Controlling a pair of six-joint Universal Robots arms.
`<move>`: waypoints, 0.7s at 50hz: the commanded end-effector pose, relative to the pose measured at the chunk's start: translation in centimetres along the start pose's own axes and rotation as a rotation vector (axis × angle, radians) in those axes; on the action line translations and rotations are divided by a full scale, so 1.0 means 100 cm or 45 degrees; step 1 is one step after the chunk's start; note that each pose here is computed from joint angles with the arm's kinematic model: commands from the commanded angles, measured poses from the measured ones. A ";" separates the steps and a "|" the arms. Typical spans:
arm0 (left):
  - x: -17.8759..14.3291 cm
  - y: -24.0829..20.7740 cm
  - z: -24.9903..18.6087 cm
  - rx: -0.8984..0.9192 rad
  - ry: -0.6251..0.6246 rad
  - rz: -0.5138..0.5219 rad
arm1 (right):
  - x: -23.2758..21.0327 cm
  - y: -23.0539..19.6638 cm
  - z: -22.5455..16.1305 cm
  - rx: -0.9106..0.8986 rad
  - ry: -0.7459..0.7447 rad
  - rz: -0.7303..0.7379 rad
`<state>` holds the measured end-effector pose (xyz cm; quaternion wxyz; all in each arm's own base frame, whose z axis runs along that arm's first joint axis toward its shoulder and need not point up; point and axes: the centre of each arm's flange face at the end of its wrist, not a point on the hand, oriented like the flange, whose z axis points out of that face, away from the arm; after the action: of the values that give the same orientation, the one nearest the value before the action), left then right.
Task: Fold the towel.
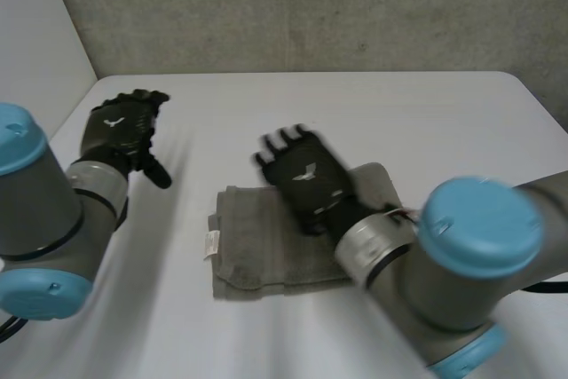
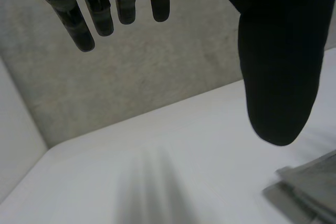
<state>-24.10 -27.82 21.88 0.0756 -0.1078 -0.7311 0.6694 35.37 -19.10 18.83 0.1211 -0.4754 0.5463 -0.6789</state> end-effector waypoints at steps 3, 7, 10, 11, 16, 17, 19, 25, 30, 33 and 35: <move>0.073 0.021 -0.010 -0.037 0.245 0.034 | 0.064 0.068 -0.039 -0.476 0.136 0.370; 0.086 0.044 -0.011 -0.111 0.281 0.064 | 0.068 0.086 -0.050 -0.540 0.130 0.414; 0.093 0.067 -0.012 -0.183 0.295 0.094 | 0.072 0.100 -0.058 -0.587 0.135 0.436; 0.094 0.076 -0.012 -0.212 0.284 0.107 | 0.074 0.105 -0.060 -0.606 0.137 0.430; 0.091 0.091 -0.012 -0.274 0.232 0.136 | 0.074 0.120 -0.059 -0.614 0.152 0.358; 0.091 0.091 -0.013 -0.274 0.232 0.137 | 0.074 0.120 -0.059 -0.614 0.152 0.358; 0.089 0.094 -0.015 -0.304 0.222 0.148 | 0.076 0.123 -0.057 -0.590 0.169 0.306; 0.089 0.094 -0.021 -0.329 0.226 0.159 | 0.084 0.115 -0.048 -0.506 0.204 0.247; 0.090 0.085 -0.027 -0.318 0.230 0.158 | 0.091 0.077 -0.024 -0.336 0.219 0.158; 0.084 0.072 -0.029 -0.292 0.181 0.148 | 0.060 0.035 -0.008 -0.187 0.123 0.099; 0.072 0.058 -0.029 -0.260 0.105 0.132 | 0.042 0.018 -0.002 -0.128 0.074 0.076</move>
<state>-31.51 -22.33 13.34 0.0818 -0.2176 -0.7918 0.5648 25.28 -26.62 15.85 0.0485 -0.3921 0.6809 -0.6167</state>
